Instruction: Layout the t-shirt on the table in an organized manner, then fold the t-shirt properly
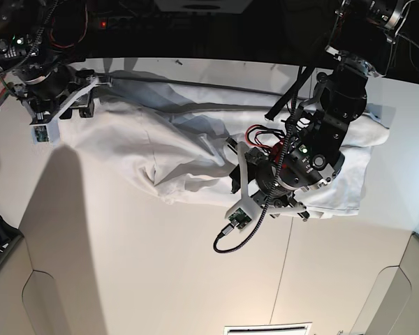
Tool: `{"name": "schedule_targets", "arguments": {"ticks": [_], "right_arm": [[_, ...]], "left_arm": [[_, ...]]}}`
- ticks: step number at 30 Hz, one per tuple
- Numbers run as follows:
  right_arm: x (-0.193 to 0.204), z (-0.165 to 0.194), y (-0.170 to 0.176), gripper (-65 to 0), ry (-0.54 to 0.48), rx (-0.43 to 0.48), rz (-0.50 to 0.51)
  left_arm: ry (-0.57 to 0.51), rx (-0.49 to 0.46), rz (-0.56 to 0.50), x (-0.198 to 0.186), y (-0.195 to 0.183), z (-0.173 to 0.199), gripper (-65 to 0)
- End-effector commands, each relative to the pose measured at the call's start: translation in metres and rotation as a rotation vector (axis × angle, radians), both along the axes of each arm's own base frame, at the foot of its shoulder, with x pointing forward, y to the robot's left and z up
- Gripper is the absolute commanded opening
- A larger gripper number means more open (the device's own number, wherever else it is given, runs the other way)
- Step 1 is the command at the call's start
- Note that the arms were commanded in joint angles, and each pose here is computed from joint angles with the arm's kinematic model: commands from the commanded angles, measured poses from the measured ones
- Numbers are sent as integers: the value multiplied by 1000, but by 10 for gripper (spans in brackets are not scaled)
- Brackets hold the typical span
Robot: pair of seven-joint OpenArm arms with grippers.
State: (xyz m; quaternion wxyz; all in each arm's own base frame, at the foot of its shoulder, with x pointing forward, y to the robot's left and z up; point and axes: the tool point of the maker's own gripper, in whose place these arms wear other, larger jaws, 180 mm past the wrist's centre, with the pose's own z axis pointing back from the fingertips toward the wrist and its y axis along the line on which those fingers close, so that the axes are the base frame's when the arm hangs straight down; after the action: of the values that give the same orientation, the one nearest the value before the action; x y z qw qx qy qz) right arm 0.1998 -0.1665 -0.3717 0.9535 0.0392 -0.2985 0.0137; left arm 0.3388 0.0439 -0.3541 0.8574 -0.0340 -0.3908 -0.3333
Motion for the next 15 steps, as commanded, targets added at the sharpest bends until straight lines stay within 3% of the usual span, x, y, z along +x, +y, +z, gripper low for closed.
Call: {"name": "schedule_targets", "arguments": {"ticks": [1, 6, 9, 11, 15], "right_arm": [[7, 10, 3, -413, -49, 38, -25], [5, 15, 1, -413, -77, 162, -109], [4, 23, -10, -413, -122, 173, -79], [2, 29, -14, -420, -151, 144, 11], [3, 37, -24, -521, -142, 42, 199]], "left_arm": [[-51, -20, -6, 9, -3, 15, -406], [-49, -19, -6, 9, -3, 15, -406], [-46, -18, -5, 9, -2, 13, -406], [-50, -21, -6, 9, -3, 14, -406], [-62, -31, -10, 10, -5, 16, -406]]}}
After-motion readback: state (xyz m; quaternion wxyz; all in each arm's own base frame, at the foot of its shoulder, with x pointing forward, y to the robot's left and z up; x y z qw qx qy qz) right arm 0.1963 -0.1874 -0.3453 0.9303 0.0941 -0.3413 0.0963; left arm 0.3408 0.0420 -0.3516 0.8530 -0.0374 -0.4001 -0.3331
